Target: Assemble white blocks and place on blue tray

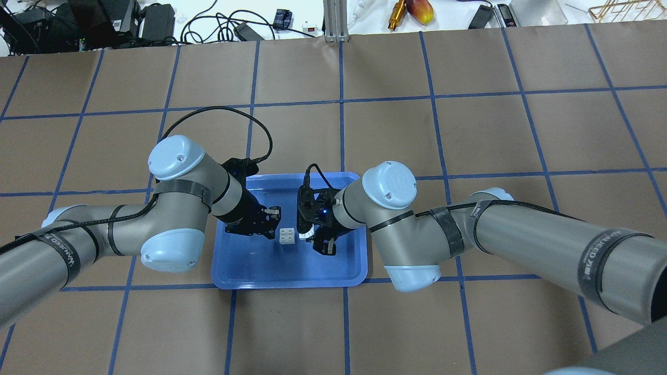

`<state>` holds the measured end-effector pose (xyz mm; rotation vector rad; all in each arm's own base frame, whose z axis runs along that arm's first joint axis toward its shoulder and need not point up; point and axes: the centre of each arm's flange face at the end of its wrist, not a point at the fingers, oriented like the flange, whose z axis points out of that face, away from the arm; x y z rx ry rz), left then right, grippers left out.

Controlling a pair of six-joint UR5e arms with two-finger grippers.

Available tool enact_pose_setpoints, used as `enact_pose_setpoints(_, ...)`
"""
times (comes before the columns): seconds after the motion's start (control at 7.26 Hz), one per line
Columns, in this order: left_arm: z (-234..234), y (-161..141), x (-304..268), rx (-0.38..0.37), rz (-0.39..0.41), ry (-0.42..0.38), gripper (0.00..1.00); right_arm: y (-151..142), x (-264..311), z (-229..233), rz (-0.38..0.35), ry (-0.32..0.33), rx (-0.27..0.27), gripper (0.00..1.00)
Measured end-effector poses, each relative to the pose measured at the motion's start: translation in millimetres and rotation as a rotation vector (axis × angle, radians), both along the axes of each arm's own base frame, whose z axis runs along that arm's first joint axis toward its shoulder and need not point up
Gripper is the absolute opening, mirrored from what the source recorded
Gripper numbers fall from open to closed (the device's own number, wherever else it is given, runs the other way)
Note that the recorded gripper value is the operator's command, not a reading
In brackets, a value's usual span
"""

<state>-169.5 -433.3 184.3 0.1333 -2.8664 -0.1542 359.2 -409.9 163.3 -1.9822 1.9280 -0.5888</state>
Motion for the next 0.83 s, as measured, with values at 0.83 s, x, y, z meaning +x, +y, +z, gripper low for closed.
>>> enact_pose_setpoints(0.83, -7.8, 0.1, -5.3, 0.014, -0.005, 0.000, 0.01, 7.0, 9.9, -8.6, 0.015, -0.002, 0.002, 0.00)
